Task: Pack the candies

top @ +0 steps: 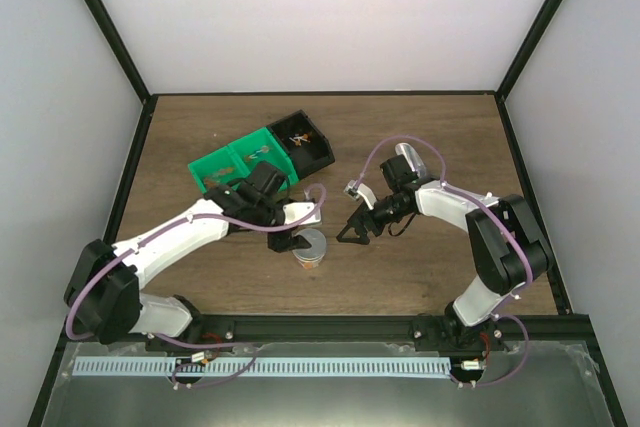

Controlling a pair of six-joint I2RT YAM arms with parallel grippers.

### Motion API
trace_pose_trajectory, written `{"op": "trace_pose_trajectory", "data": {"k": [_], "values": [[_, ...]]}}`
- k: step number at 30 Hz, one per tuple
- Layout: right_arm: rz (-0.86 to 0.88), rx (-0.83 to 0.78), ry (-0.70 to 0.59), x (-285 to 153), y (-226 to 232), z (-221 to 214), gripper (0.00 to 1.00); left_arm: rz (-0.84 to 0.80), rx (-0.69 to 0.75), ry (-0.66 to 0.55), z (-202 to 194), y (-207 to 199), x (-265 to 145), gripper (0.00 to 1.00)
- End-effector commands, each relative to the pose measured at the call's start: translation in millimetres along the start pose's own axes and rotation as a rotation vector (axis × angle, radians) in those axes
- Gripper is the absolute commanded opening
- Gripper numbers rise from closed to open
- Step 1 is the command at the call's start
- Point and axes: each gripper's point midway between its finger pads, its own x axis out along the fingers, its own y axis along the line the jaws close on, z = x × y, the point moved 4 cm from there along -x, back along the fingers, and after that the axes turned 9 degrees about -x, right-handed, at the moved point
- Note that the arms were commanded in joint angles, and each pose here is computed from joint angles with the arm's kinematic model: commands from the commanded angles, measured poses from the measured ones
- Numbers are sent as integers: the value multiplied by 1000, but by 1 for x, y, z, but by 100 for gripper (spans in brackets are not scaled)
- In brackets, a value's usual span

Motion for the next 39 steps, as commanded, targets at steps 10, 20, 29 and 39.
{"op": "trace_pose_trajectory", "data": {"k": [10, 20, 29, 39], "values": [[-7, -16, -3, 0, -3, 4, 100, -22, 58, 83, -19, -2, 41, 57], [-20, -11, 2, -1, -5, 6, 100, -31, 84, 196, -49, -6, 50, 51], [-21, -12, 1, -2, -4, 6, 100, -29, 88, 50, 4, -7, 20, 51], [-6, -32, -3, -2, -2, 7, 100, -52, 48, 254, -68, -6, 46, 44]]}}
